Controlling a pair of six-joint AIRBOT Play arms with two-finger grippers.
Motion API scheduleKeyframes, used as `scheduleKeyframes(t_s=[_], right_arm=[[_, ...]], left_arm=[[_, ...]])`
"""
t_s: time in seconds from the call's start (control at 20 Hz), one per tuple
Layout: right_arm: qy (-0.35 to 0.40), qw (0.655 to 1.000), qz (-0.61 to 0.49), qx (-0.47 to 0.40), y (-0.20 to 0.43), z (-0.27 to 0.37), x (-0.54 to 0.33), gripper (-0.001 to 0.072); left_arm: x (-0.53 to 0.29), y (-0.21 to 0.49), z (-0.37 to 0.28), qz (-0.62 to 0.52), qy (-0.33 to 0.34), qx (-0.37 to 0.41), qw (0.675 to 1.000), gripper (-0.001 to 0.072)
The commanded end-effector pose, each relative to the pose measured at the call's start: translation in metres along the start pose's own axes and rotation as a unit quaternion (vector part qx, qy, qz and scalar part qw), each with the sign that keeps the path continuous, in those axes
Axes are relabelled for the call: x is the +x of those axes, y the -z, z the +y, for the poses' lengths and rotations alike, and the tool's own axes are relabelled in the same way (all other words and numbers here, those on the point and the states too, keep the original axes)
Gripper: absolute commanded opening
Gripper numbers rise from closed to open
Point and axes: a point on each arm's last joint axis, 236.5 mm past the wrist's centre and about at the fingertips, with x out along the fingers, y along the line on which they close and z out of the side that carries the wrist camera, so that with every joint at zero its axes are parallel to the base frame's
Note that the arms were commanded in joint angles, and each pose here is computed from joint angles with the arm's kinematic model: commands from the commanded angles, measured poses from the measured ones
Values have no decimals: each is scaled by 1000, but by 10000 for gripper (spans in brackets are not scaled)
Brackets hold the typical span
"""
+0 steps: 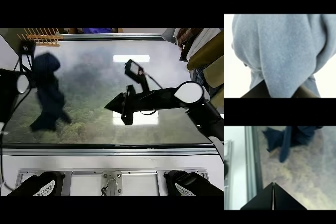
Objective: Fold the clothes and pants, and hang the long-sleeved shirts on hangers.
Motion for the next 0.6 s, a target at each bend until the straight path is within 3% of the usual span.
scheduleKeyframes(t_s=[0.0,0.15,0.25,0.4,0.55], right_arm=[[143,986,-88,11,-50,-58,-65,18],[287,941,-181,13,-91,-95,-156,18],[338,918,-208,11,-100,-99,-200,17],[379,899,-217,13,-99,-101,-237,17],[384,899,-210,27,-91,-104,-244,18]], left_arm=[[-163,-108,-69,-233,121,17,965,12],[-271,-131,-116,-340,235,28,910,11],[-289,-119,-137,-336,273,43,900,12],[-237,-81,-165,-254,279,42,925,12],[-130,-18,-184,-111,234,19,966,12]])
